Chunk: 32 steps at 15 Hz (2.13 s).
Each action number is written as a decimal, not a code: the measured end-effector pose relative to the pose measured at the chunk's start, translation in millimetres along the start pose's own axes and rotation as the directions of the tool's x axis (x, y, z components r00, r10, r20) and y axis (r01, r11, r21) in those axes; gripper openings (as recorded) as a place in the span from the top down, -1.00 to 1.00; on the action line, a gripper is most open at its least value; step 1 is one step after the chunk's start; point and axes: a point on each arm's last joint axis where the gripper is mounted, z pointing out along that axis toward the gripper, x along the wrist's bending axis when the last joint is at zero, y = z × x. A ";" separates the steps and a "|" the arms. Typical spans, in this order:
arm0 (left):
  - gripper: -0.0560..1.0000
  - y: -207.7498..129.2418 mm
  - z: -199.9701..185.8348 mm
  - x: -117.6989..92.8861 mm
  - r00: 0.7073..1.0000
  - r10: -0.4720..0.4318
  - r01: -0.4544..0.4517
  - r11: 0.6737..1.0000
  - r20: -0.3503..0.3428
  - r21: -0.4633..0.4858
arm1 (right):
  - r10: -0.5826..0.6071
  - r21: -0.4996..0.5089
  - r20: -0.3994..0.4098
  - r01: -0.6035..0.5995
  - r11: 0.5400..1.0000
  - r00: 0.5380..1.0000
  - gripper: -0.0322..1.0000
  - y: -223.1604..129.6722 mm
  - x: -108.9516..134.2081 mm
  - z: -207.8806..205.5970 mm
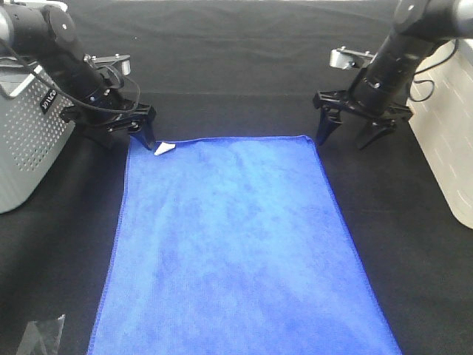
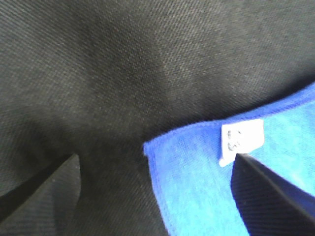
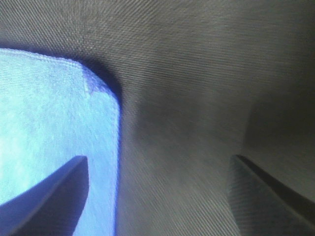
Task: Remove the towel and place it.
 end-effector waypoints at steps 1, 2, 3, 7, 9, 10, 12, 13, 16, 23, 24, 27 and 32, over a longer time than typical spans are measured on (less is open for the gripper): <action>-0.60 -0.6 2.3 0.4 1.000 -0.002 0.002 1.000 0.001 0.003 | -0.014 -0.007 0.005 0.014 1.000 1.000 -0.55 3.0 3.4 5.0; -0.60 -0.6 2.3 0.4 1.000 -0.002 0.002 1.000 0.001 0.003 | -0.014 -0.007 0.005 0.014 1.000 1.000 -0.55 3.0 3.4 5.0; -0.60 -0.9 3.2 0.6 1.000 -0.003 0.003 1.000 0.001 0.005 | -0.023 -0.012 0.005 0.023 1.000 1.000 -0.55 6.0 6.2 10.4; -0.60 -0.7 3.2 0.4 1.000 -0.006 0.006 1.000 0.004 0.002 | -0.077 -0.018 0.010 0.078 0.997 0.997 -0.55 14.6 23.8 28.0; -0.60 -1.0 3.2 0.3 1.000 -0.006 0.006 1.000 0.005 0.005 | -0.079 -0.036 0.009 0.080 0.996 0.997 -0.55 17.6 26.9 32.1; -0.60 -1.1 3.2 0.2 1.000 -0.007 0.007 1.000 0.006 0.007 | -0.072 -0.052 0.008 0.072 0.996 0.997 -0.55 20.1 27.0 32.8; -0.60 -2.5 3.2 -0.1 1.000 -0.007 0.007 1.000 0.009 0.021 | -0.057 -0.066 0.007 0.057 0.996 0.998 -0.55 22.8 26.9 34.5; -0.60 -3.3 3.2 -0.3 1.000 -0.007 0.007 1.000 0.011 0.030 | -0.055 -0.066 0.006 0.055 0.996 0.998 -0.55 23.0 27.0 34.6; -0.60 -3.6 3.2 -0.7 1.000 -0.010 0.010 0.999 0.016 0.034 | -0.075 -0.061 0.012 0.075 0.995 0.997 -0.55 21.8 33.2 35.9; -0.60 -3.7 9.0 -8.0 0.999 0.005 -0.007 1.000 0.052 0.030 | -0.112 -0.065 0.016 0.113 0.992 0.994 -0.54 20.4 48.4 41.1; -0.60 -3.6 9.6 -7.9 0.999 0.005 -0.007 0.999 0.053 0.031 | -0.112 -0.065 0.016 0.113 0.992 0.994 -0.54 20.4 48.4 41.1; -0.60 -3.4 9.5 -9.5 0.998 0.021 -0.022 0.999 0.055 0.031 | -0.112 -0.065 0.016 0.113 0.992 0.994 -0.54 20.4 48.4 41.1; -0.48 -3.7 23.4 -43.1 0.993 0.105 -0.106 0.994 0.057 0.008 | -0.139 -0.066 0.006 0.139 0.988 0.990 -0.45 19.3 56.0 43.2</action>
